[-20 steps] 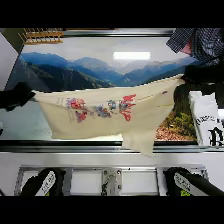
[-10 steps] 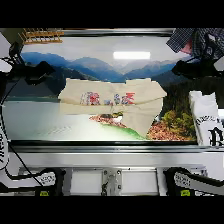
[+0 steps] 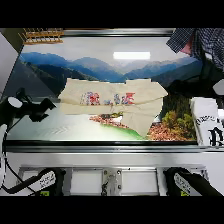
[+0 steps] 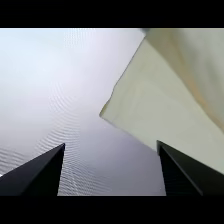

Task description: Fold the clothes and pants, and hang the long-sleeved shirts on hangers.

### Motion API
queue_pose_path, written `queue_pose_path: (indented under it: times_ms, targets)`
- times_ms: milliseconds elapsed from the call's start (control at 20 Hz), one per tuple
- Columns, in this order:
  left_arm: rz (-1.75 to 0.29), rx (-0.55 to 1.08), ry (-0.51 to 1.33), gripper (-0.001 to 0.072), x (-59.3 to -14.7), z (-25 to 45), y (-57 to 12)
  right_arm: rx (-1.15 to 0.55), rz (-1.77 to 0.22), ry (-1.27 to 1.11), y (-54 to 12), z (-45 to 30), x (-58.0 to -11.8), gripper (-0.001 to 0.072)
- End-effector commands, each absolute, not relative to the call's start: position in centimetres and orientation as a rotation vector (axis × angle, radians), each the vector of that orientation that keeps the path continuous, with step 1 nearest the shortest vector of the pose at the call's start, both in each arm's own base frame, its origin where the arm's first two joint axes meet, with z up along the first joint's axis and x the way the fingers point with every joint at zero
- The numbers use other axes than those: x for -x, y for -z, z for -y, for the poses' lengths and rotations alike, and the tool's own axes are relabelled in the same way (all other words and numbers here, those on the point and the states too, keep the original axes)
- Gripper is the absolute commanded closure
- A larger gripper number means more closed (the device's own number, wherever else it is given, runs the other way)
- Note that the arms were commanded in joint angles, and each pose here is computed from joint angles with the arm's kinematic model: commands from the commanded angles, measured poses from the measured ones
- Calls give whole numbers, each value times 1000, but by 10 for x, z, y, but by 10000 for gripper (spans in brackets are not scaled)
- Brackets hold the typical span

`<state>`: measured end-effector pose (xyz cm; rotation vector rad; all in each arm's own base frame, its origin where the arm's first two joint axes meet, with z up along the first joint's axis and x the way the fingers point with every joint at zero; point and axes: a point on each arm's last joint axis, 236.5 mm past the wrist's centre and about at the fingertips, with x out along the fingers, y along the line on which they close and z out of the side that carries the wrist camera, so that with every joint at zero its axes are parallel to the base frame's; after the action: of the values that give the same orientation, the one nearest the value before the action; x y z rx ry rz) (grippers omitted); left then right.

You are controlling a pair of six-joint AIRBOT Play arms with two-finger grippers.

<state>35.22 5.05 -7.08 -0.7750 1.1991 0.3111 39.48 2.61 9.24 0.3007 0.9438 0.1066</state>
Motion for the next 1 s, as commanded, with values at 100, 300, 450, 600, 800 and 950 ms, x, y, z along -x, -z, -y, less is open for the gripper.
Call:
queue_pose_path:
  times_ms: [100, 300, 450, 600, 800, 950]
  targets:
    - [-1083, 941, -379, 88, -353, -47, 94, -270, -969, -171, -76, -57, -381, 204]
    - [-1167, 937, -355, 88, -357, -41, 106, -276, -935, -170, -81, -58, -387, 204]
    - [-1184, 905, -316, 88, -371, -28, 108, -276, -936, -170, -81, -58, -387, 204]
    - [-1206, 870, -273, 88, -383, -8, 113, -276, -937, -171, -81, -58, -387, 204]
    - [-1238, 847, -242, 100, -392, 10, 120, -275, -947, -173, -80, -59, -385, 204]
    - [-1215, 843, -238, 553, -402, 7, 116, -273, -947, -166, -79, -56, -385, 203]
